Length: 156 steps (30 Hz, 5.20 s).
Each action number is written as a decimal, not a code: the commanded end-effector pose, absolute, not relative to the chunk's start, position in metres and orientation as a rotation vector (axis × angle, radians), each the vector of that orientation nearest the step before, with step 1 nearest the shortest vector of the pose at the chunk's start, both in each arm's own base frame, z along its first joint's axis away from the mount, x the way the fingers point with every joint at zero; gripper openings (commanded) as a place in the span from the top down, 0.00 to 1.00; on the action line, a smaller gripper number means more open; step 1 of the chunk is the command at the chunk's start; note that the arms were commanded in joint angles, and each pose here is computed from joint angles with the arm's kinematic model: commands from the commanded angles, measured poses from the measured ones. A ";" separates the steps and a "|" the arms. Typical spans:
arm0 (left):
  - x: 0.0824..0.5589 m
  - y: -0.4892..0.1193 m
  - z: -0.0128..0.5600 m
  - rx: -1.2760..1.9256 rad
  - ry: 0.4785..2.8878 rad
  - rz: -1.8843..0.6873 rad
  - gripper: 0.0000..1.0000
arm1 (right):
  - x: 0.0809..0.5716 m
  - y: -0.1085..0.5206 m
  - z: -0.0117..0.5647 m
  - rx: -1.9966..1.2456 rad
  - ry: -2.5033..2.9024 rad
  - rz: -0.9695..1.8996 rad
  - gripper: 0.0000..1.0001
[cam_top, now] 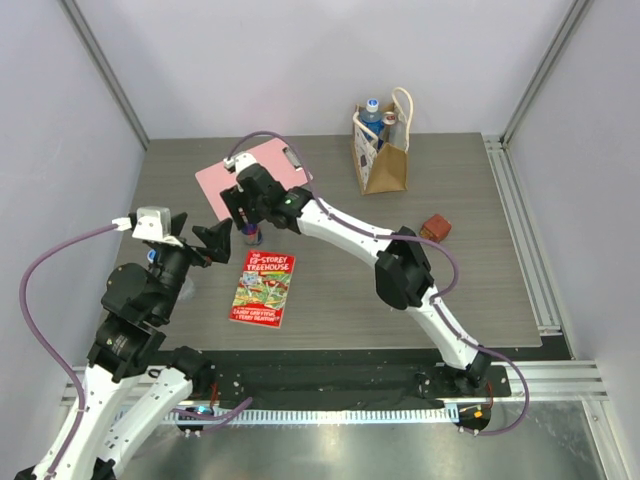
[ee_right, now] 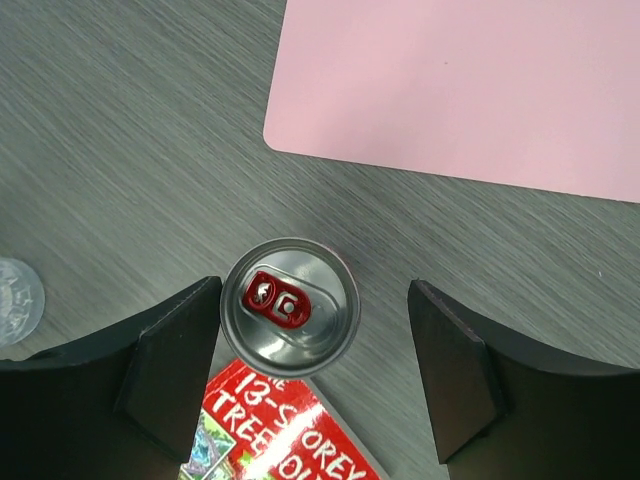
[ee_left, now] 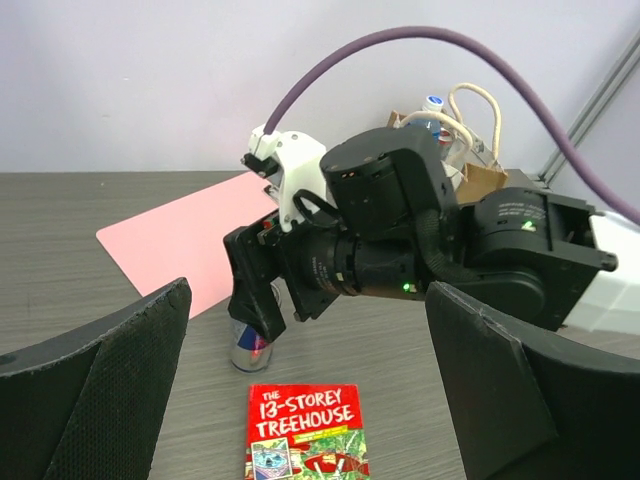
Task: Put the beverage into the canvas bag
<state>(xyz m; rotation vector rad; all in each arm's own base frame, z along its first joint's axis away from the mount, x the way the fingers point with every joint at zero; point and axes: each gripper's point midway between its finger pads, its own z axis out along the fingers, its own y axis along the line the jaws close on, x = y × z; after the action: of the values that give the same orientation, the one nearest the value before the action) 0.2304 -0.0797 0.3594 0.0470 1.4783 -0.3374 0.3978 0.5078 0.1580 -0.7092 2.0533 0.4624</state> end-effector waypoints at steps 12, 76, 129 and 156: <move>0.233 -0.075 0.370 0.018 1.426 -0.326 0.00 | 0.404 0.523 0.170 -0.709 1.982 0.428 0.41; 0.240 -0.081 0.360 0.043 1.471 -0.317 0.00 | 0.617 0.142 0.377 -0.143 1.615 -0.039 0.99; 0.240 -0.081 0.360 0.045 1.469 -0.317 0.00 | 0.635 0.105 0.209 0.038 1.952 -0.065 0.35; 0.241 0.031 0.320 -0.726 1.724 0.336 0.02 | 0.403 0.195 0.302 0.012 1.842 0.489 0.34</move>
<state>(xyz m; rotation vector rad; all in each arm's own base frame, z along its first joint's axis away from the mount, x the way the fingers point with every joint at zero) 0.2708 -0.0129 0.3217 -0.5243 1.7683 0.1142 0.4384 0.1520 0.3378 0.0578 1.8112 0.3415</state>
